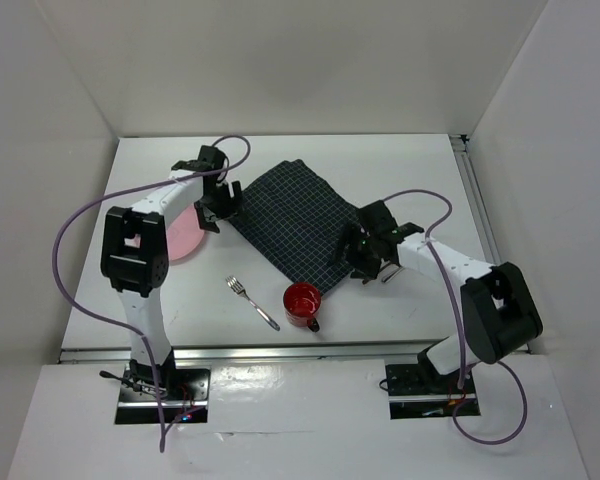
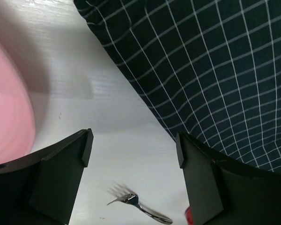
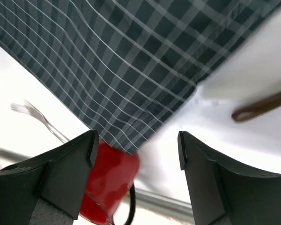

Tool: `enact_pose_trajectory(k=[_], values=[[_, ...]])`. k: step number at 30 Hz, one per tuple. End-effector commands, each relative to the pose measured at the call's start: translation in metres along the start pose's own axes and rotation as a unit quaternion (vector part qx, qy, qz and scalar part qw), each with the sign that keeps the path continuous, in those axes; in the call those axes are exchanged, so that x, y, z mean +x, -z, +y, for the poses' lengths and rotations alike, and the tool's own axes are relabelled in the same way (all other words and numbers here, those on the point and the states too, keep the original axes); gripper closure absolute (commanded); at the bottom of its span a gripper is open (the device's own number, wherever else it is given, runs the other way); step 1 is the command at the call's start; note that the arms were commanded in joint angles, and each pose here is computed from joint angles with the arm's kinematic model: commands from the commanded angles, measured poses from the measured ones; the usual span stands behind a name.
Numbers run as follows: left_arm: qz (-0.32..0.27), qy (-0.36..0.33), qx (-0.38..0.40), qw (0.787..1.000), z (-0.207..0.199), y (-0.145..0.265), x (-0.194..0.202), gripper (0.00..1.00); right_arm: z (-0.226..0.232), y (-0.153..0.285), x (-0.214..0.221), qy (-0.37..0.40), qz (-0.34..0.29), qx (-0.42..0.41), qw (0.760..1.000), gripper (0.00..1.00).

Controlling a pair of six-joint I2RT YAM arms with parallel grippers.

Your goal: Set the dinner table for one person

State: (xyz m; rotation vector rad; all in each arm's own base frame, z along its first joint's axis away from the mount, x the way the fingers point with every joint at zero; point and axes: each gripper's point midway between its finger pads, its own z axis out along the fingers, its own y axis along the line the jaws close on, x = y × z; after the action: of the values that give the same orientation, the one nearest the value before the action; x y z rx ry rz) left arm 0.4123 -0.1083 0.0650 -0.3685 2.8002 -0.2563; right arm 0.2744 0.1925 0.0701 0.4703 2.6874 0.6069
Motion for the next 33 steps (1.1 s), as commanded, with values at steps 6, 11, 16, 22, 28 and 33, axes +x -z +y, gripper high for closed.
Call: enact_pose_trajectory(k=[6, 11, 16, 22, 28, 33], values=[[0.019, 0.032, 0.039, 0.999, -0.012, -0.030, -0.014, 0.12, 0.019, -0.016, 0.024, -0.049, 0.024, -0.085, 0.995, 0.18], [0.028, 0.033, 0.035, 0.998, -0.012, -0.045, -0.017, 0.16, 0.025, -0.039, 0.031, -0.041, 0.047, -0.084, 0.995, 0.20], [0.036, 0.040, 0.025, 0.998, -0.008, -0.063, -0.015, 0.33, 0.021, -0.061, 0.032, -0.051, 0.051, -0.065, 0.995, 0.38], [0.022, 0.020, 0.040, 0.999, -0.022, -0.049, -0.039, 1.00, 0.024, -0.063, -0.017, -0.042, -0.007, -0.032, 0.999, 1.00], [-0.044, 0.009, 0.073, 0.996, -0.038, 0.010, -0.082, 1.00, 0.048, -0.039, -0.130, 0.047, -0.089, -0.026, 0.995, 1.00], [-0.100, 0.008, 0.099, 0.990, -0.042, 0.069, -0.100, 1.00, 0.087, -0.007, -0.210, 0.096, -0.126, -0.066, 0.985, 1.00]])
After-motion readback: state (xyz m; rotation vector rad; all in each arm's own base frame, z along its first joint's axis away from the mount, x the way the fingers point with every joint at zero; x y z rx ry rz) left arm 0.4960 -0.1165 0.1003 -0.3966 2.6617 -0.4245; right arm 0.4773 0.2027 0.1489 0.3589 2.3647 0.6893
